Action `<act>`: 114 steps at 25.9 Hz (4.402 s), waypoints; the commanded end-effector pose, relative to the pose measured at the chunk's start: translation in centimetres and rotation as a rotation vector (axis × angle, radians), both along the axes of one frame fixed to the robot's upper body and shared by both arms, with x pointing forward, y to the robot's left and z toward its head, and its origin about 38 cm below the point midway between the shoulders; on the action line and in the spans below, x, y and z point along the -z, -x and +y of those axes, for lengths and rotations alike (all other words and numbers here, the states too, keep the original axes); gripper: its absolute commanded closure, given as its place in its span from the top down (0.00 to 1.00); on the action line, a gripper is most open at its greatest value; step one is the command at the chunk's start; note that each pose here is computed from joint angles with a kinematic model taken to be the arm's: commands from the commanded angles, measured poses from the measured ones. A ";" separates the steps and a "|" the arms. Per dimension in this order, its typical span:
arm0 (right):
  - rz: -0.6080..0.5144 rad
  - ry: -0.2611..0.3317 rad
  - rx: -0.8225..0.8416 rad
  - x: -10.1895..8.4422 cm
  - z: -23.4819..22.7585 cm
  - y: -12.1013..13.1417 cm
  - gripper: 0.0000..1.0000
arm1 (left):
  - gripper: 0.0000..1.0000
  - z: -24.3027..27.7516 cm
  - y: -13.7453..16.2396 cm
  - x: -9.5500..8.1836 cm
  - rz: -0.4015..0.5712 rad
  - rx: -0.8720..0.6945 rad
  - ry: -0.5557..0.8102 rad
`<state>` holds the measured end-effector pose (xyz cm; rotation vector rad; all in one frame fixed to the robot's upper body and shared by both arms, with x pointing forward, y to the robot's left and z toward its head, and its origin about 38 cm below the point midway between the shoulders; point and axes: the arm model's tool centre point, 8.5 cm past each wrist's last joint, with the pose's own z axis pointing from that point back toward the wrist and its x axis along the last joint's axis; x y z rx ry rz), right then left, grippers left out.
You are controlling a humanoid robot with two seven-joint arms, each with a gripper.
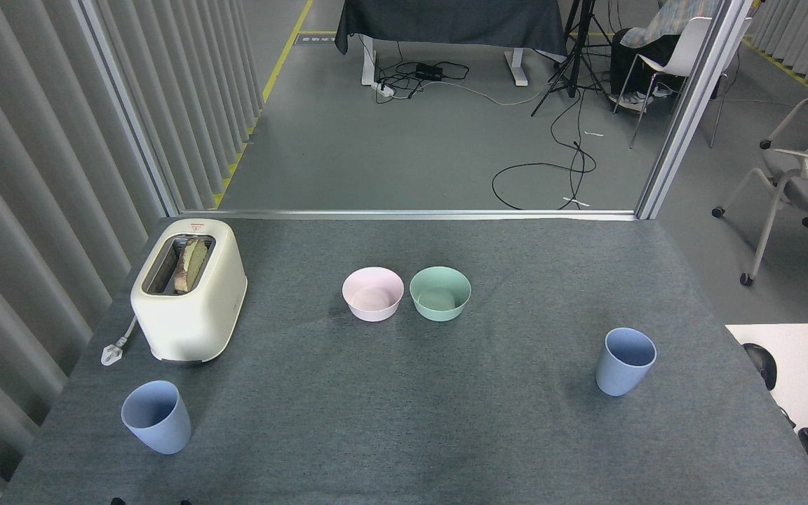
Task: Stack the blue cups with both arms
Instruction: 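Reach the left gripper down around the near light-blue cup, then lift the light-blue cup with the left gripper and carry it toward the table center, then lower the cup onto the table and open the left gripper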
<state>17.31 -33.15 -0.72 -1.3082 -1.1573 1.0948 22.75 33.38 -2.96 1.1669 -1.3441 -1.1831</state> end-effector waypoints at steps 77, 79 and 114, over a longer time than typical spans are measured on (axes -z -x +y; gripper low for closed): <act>0.010 -0.021 -0.029 0.5 1.6 -0.4 1.00 | 0.44 -22.5 -7.5 0.8 -0.095 0.636 -0.117; 0.008 -0.021 -0.027 0.5 1.6 -0.4 1.00 | 0.46 -22.9 -7.1 1.3 -0.080 0.647 -0.116; 0.006 -0.027 -0.027 0.5 1.7 -0.6 1.00 | 1.00 -20.6 -5.5 2.4 -0.084 0.629 -0.031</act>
